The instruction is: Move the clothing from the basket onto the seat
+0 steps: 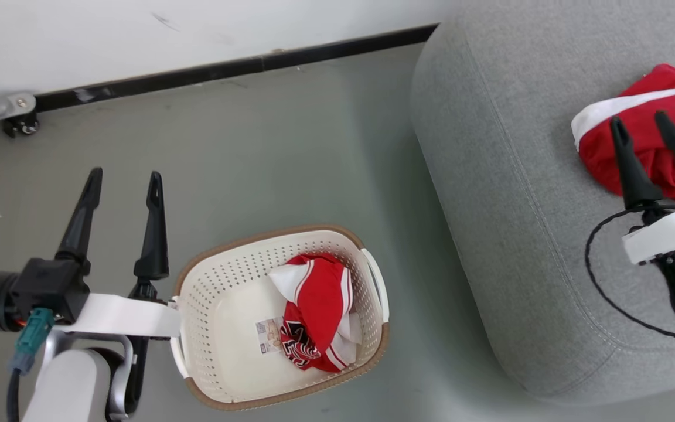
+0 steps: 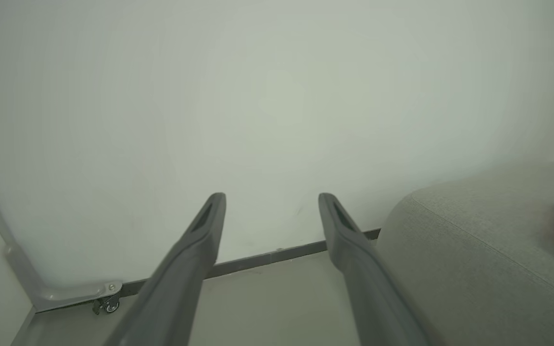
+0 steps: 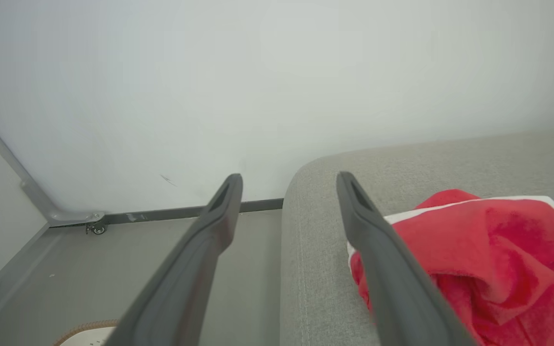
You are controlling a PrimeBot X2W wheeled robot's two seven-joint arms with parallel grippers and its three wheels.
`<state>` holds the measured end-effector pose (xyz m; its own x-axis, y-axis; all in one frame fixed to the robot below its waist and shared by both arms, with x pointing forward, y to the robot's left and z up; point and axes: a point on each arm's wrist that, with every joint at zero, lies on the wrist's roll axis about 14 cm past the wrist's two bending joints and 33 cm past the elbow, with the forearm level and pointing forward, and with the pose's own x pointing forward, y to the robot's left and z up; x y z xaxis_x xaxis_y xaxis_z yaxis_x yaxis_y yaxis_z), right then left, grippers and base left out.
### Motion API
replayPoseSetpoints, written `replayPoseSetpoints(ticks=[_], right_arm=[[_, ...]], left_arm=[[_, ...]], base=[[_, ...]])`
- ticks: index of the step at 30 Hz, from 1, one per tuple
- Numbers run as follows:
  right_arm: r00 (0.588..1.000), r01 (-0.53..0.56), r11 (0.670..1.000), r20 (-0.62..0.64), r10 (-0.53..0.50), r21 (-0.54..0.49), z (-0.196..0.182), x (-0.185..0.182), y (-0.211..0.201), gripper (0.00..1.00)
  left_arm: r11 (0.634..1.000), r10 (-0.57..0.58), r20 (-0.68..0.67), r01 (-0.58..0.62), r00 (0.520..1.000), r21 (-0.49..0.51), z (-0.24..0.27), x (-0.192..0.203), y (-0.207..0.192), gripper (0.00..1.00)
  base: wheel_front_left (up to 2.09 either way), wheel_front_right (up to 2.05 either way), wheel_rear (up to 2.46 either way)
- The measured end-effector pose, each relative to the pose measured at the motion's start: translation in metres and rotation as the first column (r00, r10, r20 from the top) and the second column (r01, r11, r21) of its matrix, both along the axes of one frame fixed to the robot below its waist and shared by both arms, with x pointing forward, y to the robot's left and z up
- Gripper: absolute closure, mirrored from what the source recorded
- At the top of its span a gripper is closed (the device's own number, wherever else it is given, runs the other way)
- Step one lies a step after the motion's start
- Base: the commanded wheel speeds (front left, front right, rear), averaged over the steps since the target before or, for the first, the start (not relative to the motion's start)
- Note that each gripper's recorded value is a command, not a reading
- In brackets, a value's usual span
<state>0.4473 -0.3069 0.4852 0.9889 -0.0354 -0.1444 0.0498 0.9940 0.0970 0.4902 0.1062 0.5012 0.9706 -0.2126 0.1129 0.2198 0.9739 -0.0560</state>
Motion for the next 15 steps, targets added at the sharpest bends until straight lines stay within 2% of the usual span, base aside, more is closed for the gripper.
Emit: replayPoseSetpoints(ticks=[8,15], right_arm=[[0.992,-0.055,0.997,0.118,0.049,0.046,0.017,0.002,0.041,0.00],[0.985,-0.108,0.994,0.139,0.103,0.030,0.018,-0.006,0.070,0.00]], left_arm=[[0.996,0.087,-0.006,-0.087,0.996,-0.010,0.008,-0.023,0.021,0.00],[0.994,0.110,-0.012,-0.110,0.994,-0.020,0.012,-0.041,0.026,0.00]], base=[[0.00,0.00,0.00],[0.00,0.00,0.00]])
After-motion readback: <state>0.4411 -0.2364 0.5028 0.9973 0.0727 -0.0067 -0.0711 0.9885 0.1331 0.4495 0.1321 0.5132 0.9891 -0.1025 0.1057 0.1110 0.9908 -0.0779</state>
